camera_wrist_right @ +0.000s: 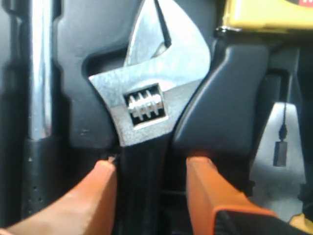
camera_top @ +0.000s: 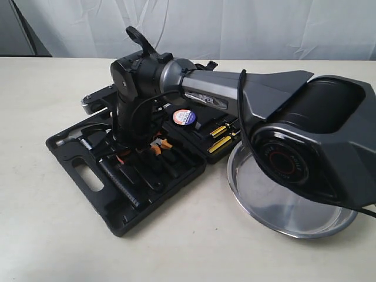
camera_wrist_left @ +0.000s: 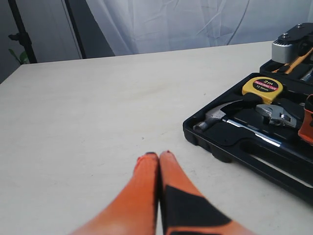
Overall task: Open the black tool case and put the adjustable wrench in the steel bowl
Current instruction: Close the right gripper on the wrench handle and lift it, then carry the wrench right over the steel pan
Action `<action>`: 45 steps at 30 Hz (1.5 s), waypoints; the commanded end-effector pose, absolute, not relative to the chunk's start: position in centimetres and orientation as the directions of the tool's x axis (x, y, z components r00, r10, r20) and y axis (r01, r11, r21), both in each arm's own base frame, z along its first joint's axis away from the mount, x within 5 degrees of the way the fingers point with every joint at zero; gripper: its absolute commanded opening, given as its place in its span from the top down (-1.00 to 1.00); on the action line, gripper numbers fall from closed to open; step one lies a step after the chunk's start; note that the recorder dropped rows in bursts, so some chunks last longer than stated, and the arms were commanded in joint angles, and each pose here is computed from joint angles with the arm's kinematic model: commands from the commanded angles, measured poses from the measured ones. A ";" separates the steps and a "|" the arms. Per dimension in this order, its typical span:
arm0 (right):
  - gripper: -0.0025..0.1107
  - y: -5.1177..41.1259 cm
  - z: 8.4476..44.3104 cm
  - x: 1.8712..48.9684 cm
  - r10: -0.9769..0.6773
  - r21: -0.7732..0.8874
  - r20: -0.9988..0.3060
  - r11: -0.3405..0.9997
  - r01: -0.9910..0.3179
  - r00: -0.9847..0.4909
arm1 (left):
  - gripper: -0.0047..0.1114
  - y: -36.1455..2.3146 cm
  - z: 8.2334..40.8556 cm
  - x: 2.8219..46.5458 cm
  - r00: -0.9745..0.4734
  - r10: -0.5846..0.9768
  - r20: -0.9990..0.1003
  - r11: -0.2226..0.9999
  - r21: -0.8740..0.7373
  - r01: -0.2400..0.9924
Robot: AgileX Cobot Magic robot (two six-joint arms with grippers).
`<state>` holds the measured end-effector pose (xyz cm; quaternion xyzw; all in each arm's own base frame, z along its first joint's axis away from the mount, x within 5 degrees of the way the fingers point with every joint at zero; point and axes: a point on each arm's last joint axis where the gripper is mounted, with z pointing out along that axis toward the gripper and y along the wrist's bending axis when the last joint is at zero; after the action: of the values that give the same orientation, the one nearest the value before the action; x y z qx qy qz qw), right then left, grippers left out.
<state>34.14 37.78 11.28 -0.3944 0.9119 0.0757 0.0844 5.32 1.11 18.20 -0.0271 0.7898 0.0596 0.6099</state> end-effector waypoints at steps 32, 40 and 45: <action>0.97 36.1 22.1 33.9 -0.676 -0.053 -0.402 0.691 -0.721 -0.618 | 0.92 1.1 18.4 5.3 -0.240 0.026 -0.970 0.992 0.056 -0.117; 0.97 32.7 27.6 31.9 -0.674 -0.145 -0.457 0.700 -0.699 -0.580 | 0.92 1.1 18.4 5.3 -0.240 0.026 -0.970 0.992 0.056 -0.117; 0.97 28.3 27.5 30.1 -0.618 -0.145 -0.480 0.756 -0.639 -0.623 | 0.92 1.1 18.4 5.3 -0.240 0.026 -0.970 0.992 0.056 -0.117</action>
<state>30.61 30.95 27.08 -0.3745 0.8962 0.0174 0.2373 5.32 1.11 18.20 -0.0271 0.7898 0.0596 0.6099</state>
